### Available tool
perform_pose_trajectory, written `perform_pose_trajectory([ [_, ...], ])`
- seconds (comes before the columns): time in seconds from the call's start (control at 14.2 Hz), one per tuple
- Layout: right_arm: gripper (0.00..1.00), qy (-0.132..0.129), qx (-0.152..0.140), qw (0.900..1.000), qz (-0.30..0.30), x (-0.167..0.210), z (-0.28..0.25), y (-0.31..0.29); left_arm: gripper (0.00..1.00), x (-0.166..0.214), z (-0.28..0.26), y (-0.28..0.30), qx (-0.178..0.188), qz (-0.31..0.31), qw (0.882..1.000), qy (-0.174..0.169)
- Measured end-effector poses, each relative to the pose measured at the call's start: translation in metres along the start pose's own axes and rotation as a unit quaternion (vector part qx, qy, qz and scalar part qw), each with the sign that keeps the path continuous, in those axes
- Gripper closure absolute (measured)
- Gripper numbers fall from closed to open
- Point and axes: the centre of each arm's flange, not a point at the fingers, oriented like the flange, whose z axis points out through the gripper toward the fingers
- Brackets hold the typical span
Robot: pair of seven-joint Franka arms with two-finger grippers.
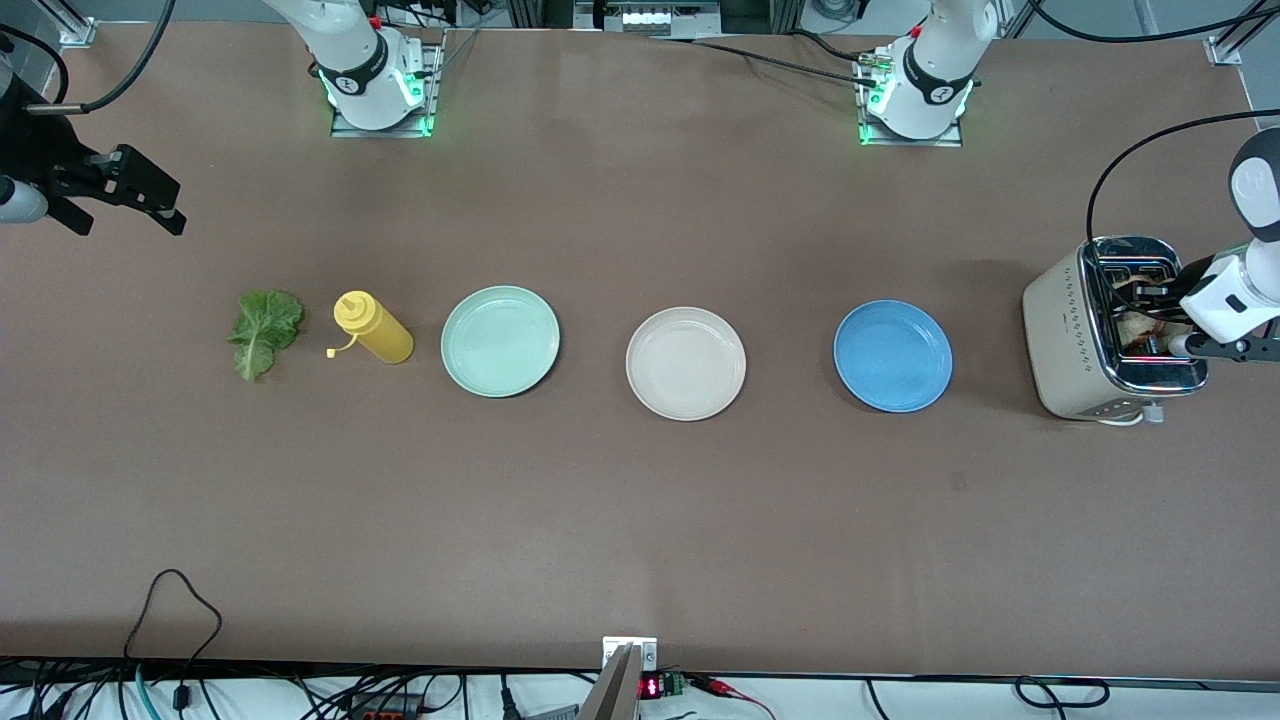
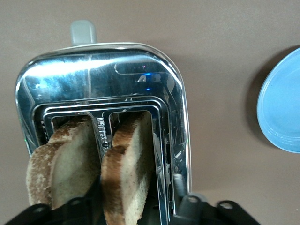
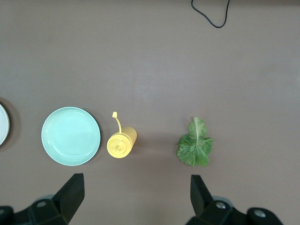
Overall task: Make sandwich in beige plate with both arms
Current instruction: 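Grasp a toast slice with the left gripper and lift it out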
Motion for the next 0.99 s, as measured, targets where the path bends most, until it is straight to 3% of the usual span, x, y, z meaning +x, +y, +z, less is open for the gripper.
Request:
perform_pose_trajectory([
  [0.35, 0.00, 0.000, 0.000, 1.000, 0.000, 0.000, 0.000, 0.000, 0.57, -0.007, 0.005, -0.014, -0.003, -0.002, 1.000, -0.002],
  [0.49, 0.00, 0.000, 0.000, 1.000, 0.000, 0.000, 0.000, 0.000, 0.83, -0.009, 0.005, -0.018, -0.003, -0.003, 1.000, -0.001],
  [0.56, 0.00, 0.000, 0.000, 1.000, 0.000, 0.000, 0.000, 0.000, 0.89, -0.009, 0.004, -0.019, -0.003, -0.002, 1.000, -0.001],
  [0.99, 0.00, 0.000, 0.000, 1.000, 0.000, 0.000, 0.000, 0.000, 0.91, -0.010, -0.012, -0.017, -0.003, 0.000, 1.000, -0.003],
])
